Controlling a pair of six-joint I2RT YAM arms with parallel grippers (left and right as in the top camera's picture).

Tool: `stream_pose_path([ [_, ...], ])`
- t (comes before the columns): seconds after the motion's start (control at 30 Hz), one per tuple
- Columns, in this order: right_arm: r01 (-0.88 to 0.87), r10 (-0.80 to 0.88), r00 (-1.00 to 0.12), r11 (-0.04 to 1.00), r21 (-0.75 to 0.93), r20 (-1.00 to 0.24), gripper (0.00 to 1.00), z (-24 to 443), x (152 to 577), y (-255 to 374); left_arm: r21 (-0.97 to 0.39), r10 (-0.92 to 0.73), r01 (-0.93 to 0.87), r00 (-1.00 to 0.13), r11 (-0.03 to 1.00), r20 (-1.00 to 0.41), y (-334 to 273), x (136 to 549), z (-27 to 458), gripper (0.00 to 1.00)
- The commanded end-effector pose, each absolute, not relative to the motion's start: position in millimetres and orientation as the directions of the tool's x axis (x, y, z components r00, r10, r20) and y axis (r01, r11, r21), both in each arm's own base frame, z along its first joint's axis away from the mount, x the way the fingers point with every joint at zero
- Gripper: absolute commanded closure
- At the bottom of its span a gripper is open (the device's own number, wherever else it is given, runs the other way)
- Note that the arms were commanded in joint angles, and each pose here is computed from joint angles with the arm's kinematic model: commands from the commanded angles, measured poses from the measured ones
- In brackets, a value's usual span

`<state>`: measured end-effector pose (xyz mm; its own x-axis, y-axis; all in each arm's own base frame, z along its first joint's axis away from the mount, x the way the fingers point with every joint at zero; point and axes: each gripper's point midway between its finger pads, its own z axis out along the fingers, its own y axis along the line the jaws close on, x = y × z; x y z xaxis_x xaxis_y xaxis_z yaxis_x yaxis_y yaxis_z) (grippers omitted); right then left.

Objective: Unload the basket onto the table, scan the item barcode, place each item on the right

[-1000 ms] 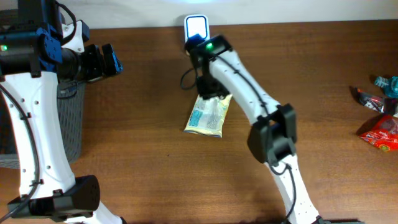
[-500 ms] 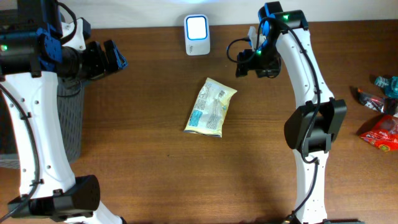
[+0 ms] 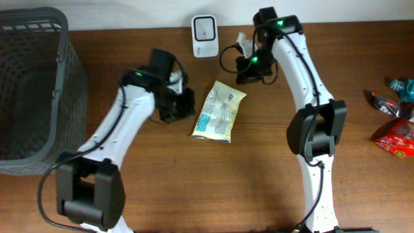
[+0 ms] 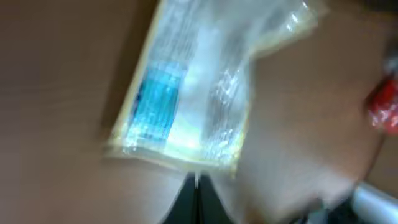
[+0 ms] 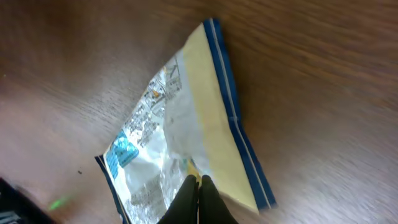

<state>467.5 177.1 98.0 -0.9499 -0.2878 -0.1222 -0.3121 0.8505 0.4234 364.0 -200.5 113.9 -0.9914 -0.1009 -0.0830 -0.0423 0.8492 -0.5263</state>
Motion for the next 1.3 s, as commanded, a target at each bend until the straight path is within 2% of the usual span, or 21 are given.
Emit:
stream_pose_path([
  [0.0,-0.329,-0.326,-0.941,0.825,0.46,-0.089,0.96,73.8,462.3,197.4,-0.574,-0.178,-0.135,-0.984,0.808,-0.019,-225.1,347.7,76.3,1.0],
  [0.17,-0.325,-0.336,-0.94,0.826,0.46,-0.061,0.96,54.8,461.0,201.0,-0.509,-0.316,-0.293,-0.948,0.809,0.043,-218.9,339.3,26.6,1.0],
  [0.23,-0.295,-0.312,-0.95,0.868,0.399,-0.025,0.96,43.2,462.2,190.2,-0.484,-0.363,-0.363,-0.927,0.796,0.097,-219.1,337.1,9.7,1.0],
  [0.3,-0.246,-0.264,-0.964,0.926,0.287,0.025,0.96,34.4,461.6,170.3,-0.458,-0.374,-0.376,-0.922,0.805,0.099,-216.2,340.3,-10.6,1.0],
  [0.4,-0.23,-0.261,-0.961,0.937,0.261,0.088,0.96,34.2,448.1,162.3,-0.399,-0.427,-0.405,-0.903,0.823,0.036,-193.5,353.0,-15.3,1.0],
  [0.5,-0.19,-0.212,-0.962,0.972,0.141,0.171,0.96,32.5,435.1,139.0,-0.323,-0.528,-0.48,-0.846,0.815,-0.074,-146.4,386.7,-5.9,1.0],
  [0.6,-0.181,-0.205,-0.95,0.976,0.122,0.235,0.96,37.8,419.7,132.4,-0.297,-0.498,-0.432,-0.843,0.851,-0.202,-105.8,427.6,23.7,1.0],
  [0.7,-0.171,-0.204,-0.947,0.974,0.148,0.247,0.96,55.3,410.2,136.2,-0.287,-0.421,-0.34,-0.856,0.896,-0.299,-84.4,463.8,80.8,1.0],
  [0.77,-0.17,-0.227,-0.954,0.948,0.27,0.198,0.96,79.6,408.1,159.8,-0.28,-0.342,-0.251,-0.873,0.927,-0.348,-88.1,476.0,124.8,1.0],
  [0.83,-0.225,-0.321,-0.94,0.838,0.497,0.115,0.96,108.6,402.1,199.4,-0.262,-0.321,-0.248,-0.904,0.933,-0.284,-92.4,458.9,138.8,1.0],
  [0.9,-0.284,-0.401,-0.915,0.723,0.63,0.047,0.96,123.0,394.4,229.8,-0.263,-0.299,-0.258,-0.945,0.93,-0.131,-103.6,424.1,124.5,1.0],
  [1.03,-0.311,-0.465,-0.88,0.711,0.63,0.091,0.96,105.7,374.3,259.9,-0.196,-0.225,-0.229,-0.973,0.954,0.042,-120.6,371.6,80.2,1.0],
  [1.2,-0.215,-0.42,-0.88,0.767,0.604,0.221,0.96,53.6,355.8,267.9,-0.145,-0.194,-0.209,-0.975,0.967,0.107,-123.4,339.7,27.6,1.0],
  [1.27,-0.149,-0.359,-0.877,0.835,0.53,0.319,0.96,20.1,343.6,250.7,0.0,-0.236,-0.237,-0.966,0.972,0.102,-91.8,328.3,8.3,1.0],
])
